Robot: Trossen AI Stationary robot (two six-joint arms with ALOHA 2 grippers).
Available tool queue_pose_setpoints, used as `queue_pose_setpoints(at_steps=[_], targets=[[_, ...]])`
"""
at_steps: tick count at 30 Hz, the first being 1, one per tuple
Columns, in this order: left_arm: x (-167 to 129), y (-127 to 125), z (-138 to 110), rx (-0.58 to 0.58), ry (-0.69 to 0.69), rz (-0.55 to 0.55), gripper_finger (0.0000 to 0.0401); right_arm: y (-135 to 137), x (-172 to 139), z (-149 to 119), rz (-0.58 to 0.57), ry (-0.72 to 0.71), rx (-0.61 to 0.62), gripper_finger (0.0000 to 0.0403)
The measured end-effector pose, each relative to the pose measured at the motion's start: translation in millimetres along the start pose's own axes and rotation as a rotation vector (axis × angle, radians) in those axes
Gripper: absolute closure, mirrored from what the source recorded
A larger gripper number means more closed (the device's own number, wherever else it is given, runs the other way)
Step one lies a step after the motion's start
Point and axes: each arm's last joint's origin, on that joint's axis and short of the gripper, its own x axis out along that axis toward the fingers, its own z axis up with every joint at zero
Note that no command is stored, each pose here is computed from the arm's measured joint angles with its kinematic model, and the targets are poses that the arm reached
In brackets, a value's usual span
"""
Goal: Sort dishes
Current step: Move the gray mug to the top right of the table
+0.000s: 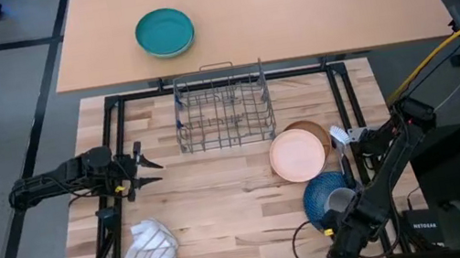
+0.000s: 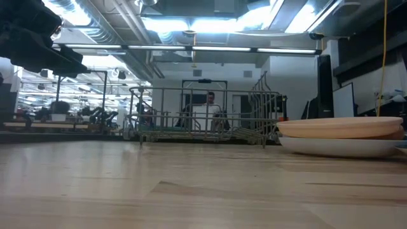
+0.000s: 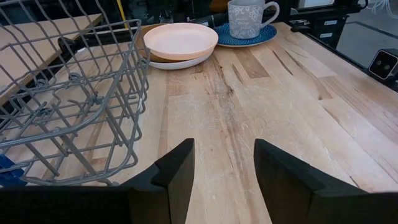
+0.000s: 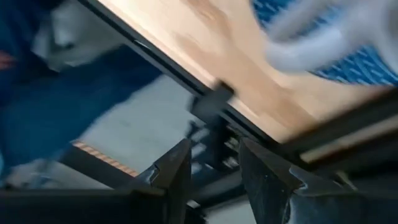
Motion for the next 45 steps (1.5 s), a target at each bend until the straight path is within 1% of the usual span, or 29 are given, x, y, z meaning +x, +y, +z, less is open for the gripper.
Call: queue_pose_setpoints(at_steps=[4, 9, 11, 13, 16, 23, 32, 38, 45], targets=[[0.0, 0.0, 0.0, 0.000, 0.000, 0.000, 0.0246, -5.8, 0.6, -5.3, -0.041, -0.001, -0.007, 0.0265], [0.0, 0.0, 0.0, 0.000, 0.000, 0.000, 0.0246, -7.4, 1.8, -5.7, -0.022, -0.163, -0.064, 0.0265], [0.0, 0.0, 0.0, 0.000, 0.000, 0.000, 0.0246, -9.2, 1.4, -4.0, -0.038, -0.197, -0.061, 0.0265], [0.0, 0.0, 0.0, 0.000, 0.000, 0.000, 0.0246, -13.0, 0.8, -2.8, -0.077, -0.203, -0.047, 0.0265], [0.0, 0.0, 0.0, 0.000, 0.000, 0.000, 0.0246, -15.8, 0.6, -2.8, -0.106, -0.195, -0.033, 0.0265], [0.0, 0.1, 0.0, 0.000, 0.000, 0.001, 0.0246, -12.3, 3.3, -2.5, -0.084, -0.191, -0.034, 0.0265], [0.0, 0.1, 0.0, 0.000, 0.000, 0.001, 0.0246, -8.0, 22.6, 4.5, -0.143, -0.206, -0.004, 0.0265], [0.0, 0.0, 0.0, 0.000, 0.000, 0.000, 0.0246, -6.5, 27.4, 9.6, -0.144, -0.307, -0.017, 0.0265], [0.0, 0.0, 0.0, 0.000, 0.000, 0.000, 0.0246, -5.5, 25.2, 15.5, -0.118, -0.475, -0.038, 0.0265]])
